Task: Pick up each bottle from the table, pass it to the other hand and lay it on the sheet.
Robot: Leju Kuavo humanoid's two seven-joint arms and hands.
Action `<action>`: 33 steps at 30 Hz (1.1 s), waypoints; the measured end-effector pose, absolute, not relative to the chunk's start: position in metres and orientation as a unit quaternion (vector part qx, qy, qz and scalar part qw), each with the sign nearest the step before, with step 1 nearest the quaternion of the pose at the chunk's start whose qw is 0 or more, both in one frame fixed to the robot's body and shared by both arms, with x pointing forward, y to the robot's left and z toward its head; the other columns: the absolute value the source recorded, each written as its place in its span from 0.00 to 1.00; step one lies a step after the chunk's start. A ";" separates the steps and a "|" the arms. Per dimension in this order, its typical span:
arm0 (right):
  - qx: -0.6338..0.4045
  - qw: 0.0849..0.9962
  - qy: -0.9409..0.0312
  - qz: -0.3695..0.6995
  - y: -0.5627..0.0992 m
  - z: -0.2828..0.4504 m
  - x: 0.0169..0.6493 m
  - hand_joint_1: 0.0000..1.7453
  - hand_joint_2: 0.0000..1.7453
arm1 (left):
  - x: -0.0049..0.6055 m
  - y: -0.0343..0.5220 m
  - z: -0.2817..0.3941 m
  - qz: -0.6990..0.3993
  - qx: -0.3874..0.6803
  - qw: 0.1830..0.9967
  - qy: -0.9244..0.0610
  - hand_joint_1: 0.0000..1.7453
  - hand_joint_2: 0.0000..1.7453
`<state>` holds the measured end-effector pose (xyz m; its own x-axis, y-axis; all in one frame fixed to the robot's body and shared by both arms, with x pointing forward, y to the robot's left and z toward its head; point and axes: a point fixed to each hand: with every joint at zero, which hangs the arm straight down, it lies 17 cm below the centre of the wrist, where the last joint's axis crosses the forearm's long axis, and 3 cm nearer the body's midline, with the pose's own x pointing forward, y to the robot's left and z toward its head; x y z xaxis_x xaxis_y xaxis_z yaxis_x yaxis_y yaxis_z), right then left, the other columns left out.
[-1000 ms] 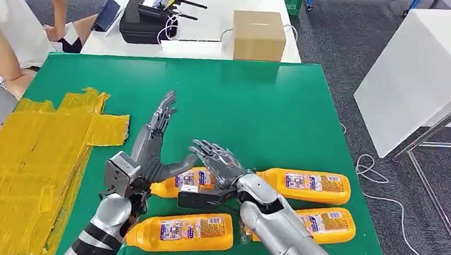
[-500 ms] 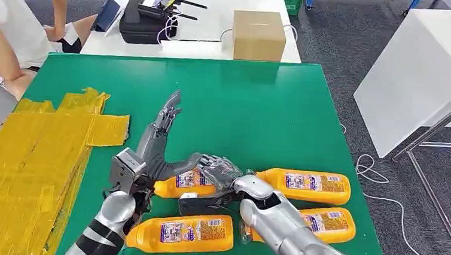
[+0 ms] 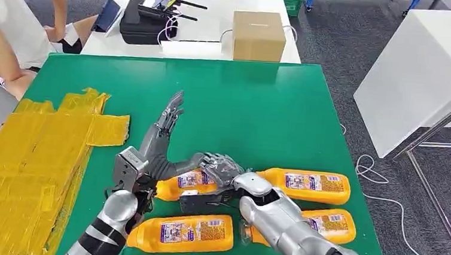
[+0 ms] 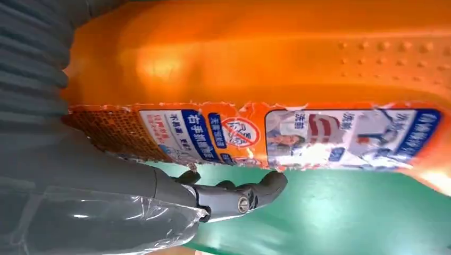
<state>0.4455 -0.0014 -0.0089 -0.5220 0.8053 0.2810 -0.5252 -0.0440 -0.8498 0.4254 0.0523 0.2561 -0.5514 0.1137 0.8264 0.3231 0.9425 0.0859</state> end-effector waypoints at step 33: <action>-0.211 0.519 -0.760 0.330 -0.055 0.116 0.491 1.00 1.00 | 0.413 0.059 0.262 -0.099 -0.128 0.448 -0.879 0.00 1.00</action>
